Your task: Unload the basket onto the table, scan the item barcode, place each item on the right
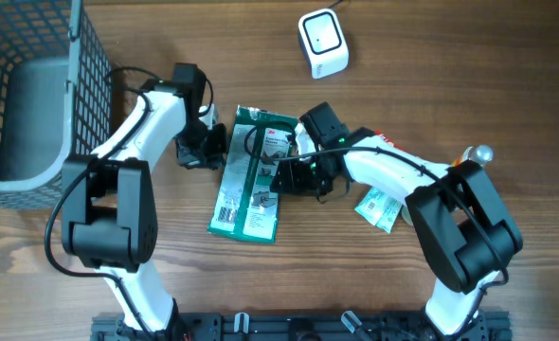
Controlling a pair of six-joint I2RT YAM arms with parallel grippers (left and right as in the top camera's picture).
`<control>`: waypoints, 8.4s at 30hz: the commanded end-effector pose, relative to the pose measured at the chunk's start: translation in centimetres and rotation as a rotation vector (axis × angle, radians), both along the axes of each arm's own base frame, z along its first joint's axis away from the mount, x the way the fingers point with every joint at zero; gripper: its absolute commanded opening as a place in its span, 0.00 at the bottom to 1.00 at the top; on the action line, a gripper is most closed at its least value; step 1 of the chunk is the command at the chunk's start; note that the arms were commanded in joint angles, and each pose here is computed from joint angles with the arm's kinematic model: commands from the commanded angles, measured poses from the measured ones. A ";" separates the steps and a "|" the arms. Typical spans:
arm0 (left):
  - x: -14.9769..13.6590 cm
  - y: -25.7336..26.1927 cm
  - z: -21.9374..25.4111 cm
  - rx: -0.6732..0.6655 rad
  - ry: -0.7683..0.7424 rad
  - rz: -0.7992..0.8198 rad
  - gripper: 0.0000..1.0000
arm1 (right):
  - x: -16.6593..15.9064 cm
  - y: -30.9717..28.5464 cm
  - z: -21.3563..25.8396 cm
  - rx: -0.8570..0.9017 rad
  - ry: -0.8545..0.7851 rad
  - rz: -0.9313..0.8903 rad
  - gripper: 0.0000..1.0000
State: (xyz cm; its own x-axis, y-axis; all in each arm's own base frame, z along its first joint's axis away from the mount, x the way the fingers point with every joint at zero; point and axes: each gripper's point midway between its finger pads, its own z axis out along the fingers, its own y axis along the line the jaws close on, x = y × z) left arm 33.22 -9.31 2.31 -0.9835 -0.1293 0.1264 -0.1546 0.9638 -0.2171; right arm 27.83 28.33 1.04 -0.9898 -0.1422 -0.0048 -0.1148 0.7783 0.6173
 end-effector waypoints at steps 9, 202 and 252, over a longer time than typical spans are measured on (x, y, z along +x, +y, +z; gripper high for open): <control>-3.4 -0.3 -5.0 0.037 0.069 0.115 0.10 | -2.5 -0.5 -3.3 0.069 0.122 -0.161 0.50; 8.9 8.0 16.5 -0.123 -0.778 0.288 1.00 | 15.4 -11.3 16.0 -0.369 -0.460 -0.264 1.00; 13.7 25.9 27.9 0.568 -1.264 0.104 0.06 | 15.9 -11.1 16.3 -0.359 -0.480 -0.270 1.00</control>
State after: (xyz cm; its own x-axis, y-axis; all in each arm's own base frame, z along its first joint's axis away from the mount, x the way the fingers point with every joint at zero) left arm 47.18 15.09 28.29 -0.4099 0.0414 -0.9112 -0.1687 0.9783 0.1203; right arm 43.52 17.24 16.28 -0.9030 0.0225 -0.4291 -0.0909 0.9660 0.2419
